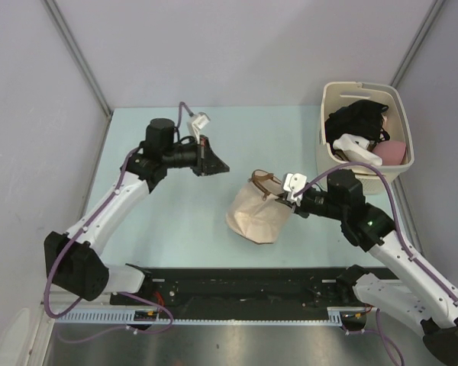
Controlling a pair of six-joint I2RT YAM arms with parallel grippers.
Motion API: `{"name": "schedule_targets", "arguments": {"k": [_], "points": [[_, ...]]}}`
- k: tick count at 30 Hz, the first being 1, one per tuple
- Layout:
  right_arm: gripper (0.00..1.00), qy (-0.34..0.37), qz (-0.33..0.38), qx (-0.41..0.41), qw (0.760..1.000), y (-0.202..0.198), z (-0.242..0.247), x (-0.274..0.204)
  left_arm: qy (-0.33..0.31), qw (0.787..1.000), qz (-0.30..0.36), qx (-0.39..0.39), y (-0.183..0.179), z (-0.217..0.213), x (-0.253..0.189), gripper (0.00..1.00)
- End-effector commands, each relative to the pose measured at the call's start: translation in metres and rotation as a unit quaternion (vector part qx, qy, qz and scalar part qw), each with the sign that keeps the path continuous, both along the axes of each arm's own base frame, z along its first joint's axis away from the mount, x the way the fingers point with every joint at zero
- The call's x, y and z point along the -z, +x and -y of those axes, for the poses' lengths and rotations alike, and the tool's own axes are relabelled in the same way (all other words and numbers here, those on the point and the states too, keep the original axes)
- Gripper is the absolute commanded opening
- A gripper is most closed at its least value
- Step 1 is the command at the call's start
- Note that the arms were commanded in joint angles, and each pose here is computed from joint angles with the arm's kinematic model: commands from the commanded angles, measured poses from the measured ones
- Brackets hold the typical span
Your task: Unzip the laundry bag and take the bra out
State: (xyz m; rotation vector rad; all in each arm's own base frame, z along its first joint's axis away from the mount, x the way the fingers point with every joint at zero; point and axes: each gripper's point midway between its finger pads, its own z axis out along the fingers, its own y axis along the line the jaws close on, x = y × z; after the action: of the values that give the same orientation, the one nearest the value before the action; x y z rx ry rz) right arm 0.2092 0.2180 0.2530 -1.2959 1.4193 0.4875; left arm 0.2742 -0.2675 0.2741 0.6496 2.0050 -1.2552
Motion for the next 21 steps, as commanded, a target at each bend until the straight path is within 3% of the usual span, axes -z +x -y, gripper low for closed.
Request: {"name": "schedule_targets", "arguments": {"k": [1,10,13,14,15,16,18,21], "points": [[0.00,0.028,0.009,0.023,0.999,-0.002,0.007,-0.005,-0.031,0.998,-0.008,-0.050,0.024,-0.028,0.004,0.00],[0.00,0.054,0.005,-0.009,0.998,-0.006,-0.006,-0.011,-0.074,0.997,-0.027,0.006,0.004,-0.016,0.007,0.01],[0.00,0.069,-0.001,-0.034,0.997,-0.014,-0.012,-0.015,-0.088,0.993,-0.010,0.079,-0.022,-0.010,0.000,0.31],[0.00,0.073,0.000,-0.037,0.997,-0.014,-0.012,-0.018,-0.082,0.991,-0.001,0.104,-0.030,-0.012,0.003,0.55],[0.00,0.077,-0.004,-0.042,0.996,-0.017,-0.013,-0.018,-0.079,0.990,0.008,0.116,-0.034,-0.012,-0.002,0.64],[0.00,0.082,-0.007,-0.056,0.995,-0.021,-0.015,-0.020,-0.079,0.988,0.018,0.128,-0.040,-0.013,-0.005,0.81],[0.00,0.091,-0.009,-0.064,0.994,-0.025,-0.016,-0.024,-0.077,0.986,0.036,0.142,-0.044,-0.014,-0.004,0.90],[0.00,0.108,-0.018,-0.096,0.989,-0.035,-0.020,-0.031,-0.093,0.980,0.036,0.170,-0.053,-0.006,-0.005,0.92]]}}
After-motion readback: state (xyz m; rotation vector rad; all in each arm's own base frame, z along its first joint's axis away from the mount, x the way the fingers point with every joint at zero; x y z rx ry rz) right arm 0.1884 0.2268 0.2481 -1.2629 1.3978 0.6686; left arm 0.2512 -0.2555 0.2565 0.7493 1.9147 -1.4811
